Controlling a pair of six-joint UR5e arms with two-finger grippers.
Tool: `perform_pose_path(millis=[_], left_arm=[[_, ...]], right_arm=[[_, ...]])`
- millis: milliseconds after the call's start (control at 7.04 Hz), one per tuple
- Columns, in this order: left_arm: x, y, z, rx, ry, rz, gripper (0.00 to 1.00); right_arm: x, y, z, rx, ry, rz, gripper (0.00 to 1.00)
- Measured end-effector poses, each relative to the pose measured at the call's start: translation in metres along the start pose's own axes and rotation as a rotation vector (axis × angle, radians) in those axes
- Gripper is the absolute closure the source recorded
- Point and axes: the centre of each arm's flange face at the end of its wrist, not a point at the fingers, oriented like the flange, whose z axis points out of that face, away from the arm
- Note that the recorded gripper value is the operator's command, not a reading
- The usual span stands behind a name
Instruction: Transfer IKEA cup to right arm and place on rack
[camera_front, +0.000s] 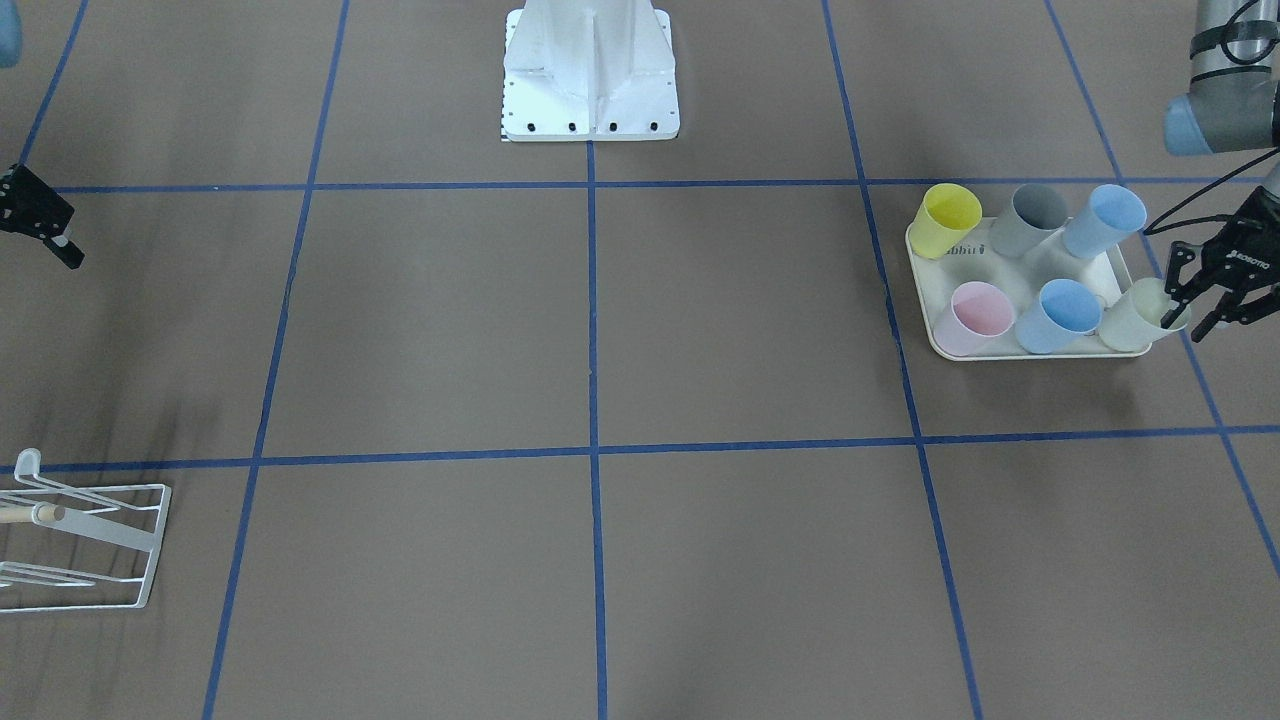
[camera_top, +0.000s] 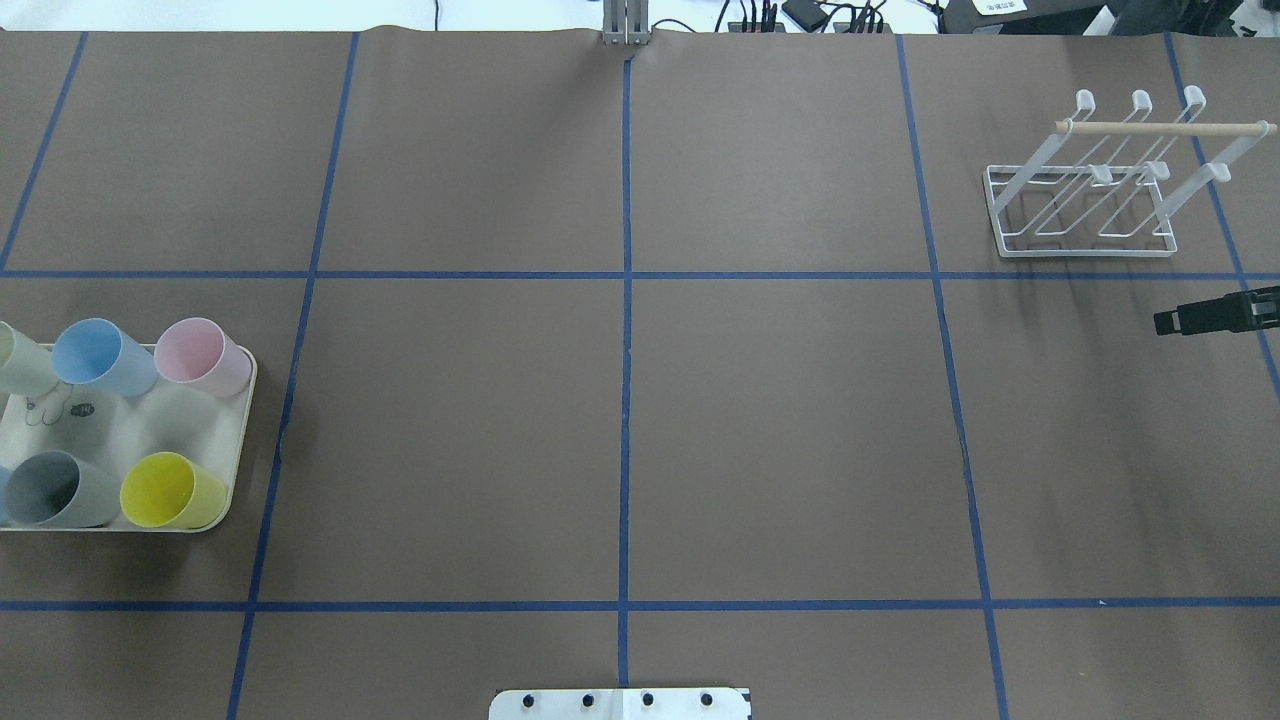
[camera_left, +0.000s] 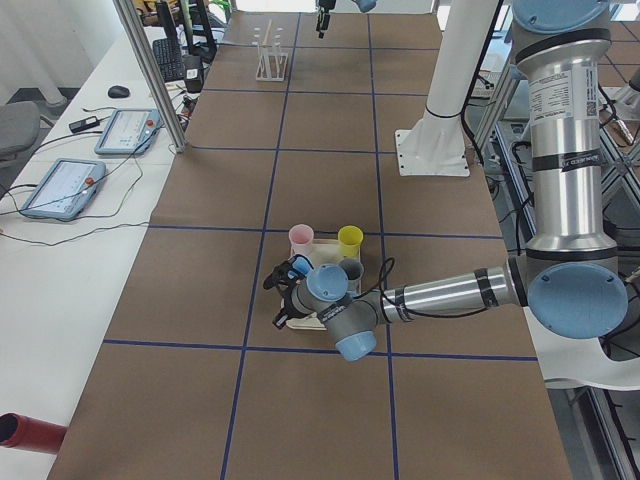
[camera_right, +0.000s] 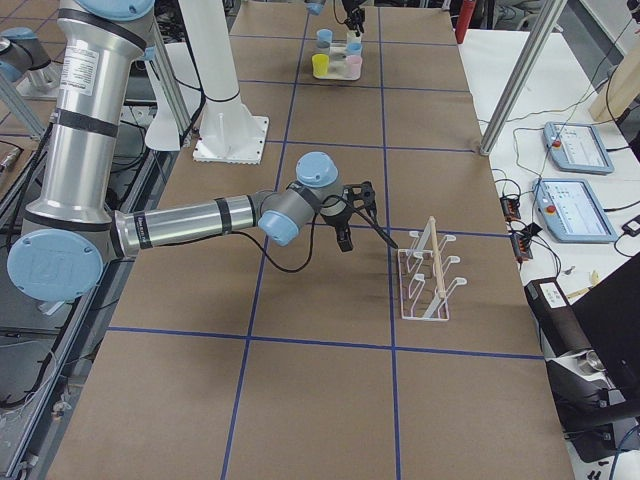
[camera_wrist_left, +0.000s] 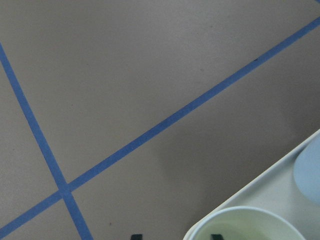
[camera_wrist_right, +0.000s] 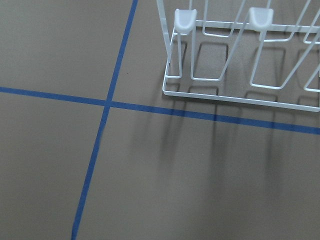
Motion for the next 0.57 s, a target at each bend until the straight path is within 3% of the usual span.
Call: perform_pose_path(millis=[568], left_arm=[[0.0099, -0.0017, -0.0085, 0.025, 0.068, 0.023, 1.0]], right_arm=[[-0.0014, -0.001, 0.0, 0.001, -0.003, -0.01, 0.0]])
